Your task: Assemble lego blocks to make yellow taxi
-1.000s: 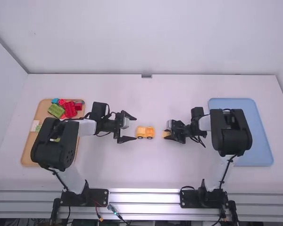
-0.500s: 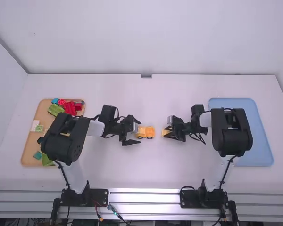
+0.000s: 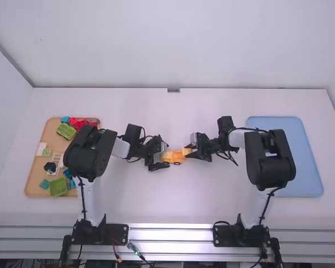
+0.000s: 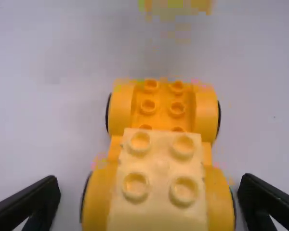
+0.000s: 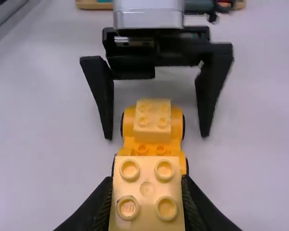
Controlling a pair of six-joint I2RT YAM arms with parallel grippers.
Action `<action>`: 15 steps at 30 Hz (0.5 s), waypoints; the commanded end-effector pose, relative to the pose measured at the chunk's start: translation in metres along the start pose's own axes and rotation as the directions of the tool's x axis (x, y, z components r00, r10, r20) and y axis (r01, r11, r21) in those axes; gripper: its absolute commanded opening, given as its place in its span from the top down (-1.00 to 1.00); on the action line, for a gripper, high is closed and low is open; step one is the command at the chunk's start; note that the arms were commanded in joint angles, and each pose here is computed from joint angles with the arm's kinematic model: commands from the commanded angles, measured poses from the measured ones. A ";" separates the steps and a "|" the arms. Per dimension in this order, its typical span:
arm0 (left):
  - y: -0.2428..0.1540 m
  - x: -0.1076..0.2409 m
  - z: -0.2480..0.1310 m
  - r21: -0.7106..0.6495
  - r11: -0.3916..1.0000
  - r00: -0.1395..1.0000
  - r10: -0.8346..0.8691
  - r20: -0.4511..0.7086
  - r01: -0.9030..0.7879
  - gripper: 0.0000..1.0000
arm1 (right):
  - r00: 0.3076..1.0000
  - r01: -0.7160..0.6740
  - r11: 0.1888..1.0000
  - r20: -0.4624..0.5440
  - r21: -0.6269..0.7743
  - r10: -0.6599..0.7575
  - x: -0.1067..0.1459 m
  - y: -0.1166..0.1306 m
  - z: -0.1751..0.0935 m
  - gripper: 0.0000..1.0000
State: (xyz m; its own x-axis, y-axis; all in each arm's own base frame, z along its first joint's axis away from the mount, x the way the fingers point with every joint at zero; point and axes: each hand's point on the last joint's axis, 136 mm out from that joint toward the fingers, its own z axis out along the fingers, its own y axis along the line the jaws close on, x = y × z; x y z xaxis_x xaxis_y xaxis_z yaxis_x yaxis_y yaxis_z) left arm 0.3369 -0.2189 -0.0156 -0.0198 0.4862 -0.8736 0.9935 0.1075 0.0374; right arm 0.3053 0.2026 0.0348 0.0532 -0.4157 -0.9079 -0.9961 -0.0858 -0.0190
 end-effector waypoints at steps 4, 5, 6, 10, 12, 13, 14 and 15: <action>-0.004 0.003 0.005 0.043 0.999 1.000 0.002 -0.001 -0.002 -0.75 | 0.995 -0.072 0.997 -0.073 0.028 0.074 -0.008 -0.014 0.019 0.54; -0.005 0.004 0.006 0.046 0.999 1.000 0.016 -0.005 -0.016 -0.75 | 0.992 -0.084 0.996 -0.093 0.031 0.086 -0.007 -0.015 0.025 0.55; -0.006 0.005 0.005 0.046 0.999 1.000 0.018 -0.006 -0.017 -0.72 | 0.991 -0.088 0.996 -0.101 0.029 0.090 -0.007 -0.014 0.029 0.55; -0.010 0.006 0.006 0.052 0.999 1.000 0.014 -0.008 -0.013 -0.33 | 0.988 -0.079 0.997 -0.131 0.011 0.080 -0.007 -0.008 0.038 0.56; -0.010 0.006 0.006 0.052 0.999 1.000 0.013 -0.007 -0.013 -0.17 | 0.986 -0.082 0.997 -0.148 0.013 0.083 -0.005 -0.008 0.040 0.56; -0.010 0.006 0.006 0.052 0.999 1.000 0.015 -0.006 -0.014 -0.13 | 0.982 -0.098 0.995 -0.158 0.020 0.100 -0.004 -0.008 0.042 0.56; -0.009 0.006 0.006 0.051 0.999 1.000 0.016 -0.006 -0.016 -0.08 | 0.981 -0.105 0.994 -0.162 0.024 0.108 -0.003 -0.009 0.042 0.56; -0.009 0.006 0.006 0.049 0.999 1.000 0.019 -0.005 -0.019 -0.04 | 0.979 -0.115 0.993 -0.168 0.031 0.118 -0.002 -0.010 0.041 0.57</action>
State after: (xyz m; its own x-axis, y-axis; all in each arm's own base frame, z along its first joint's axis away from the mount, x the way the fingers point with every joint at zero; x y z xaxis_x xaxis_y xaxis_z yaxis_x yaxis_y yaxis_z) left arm 0.3385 -0.2210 -0.0153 0.0153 0.4959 -0.8683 0.9956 0.0729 0.0592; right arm 0.3038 0.2428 0.0150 -0.0284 -0.5533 -0.8325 -0.9966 -0.0491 0.0666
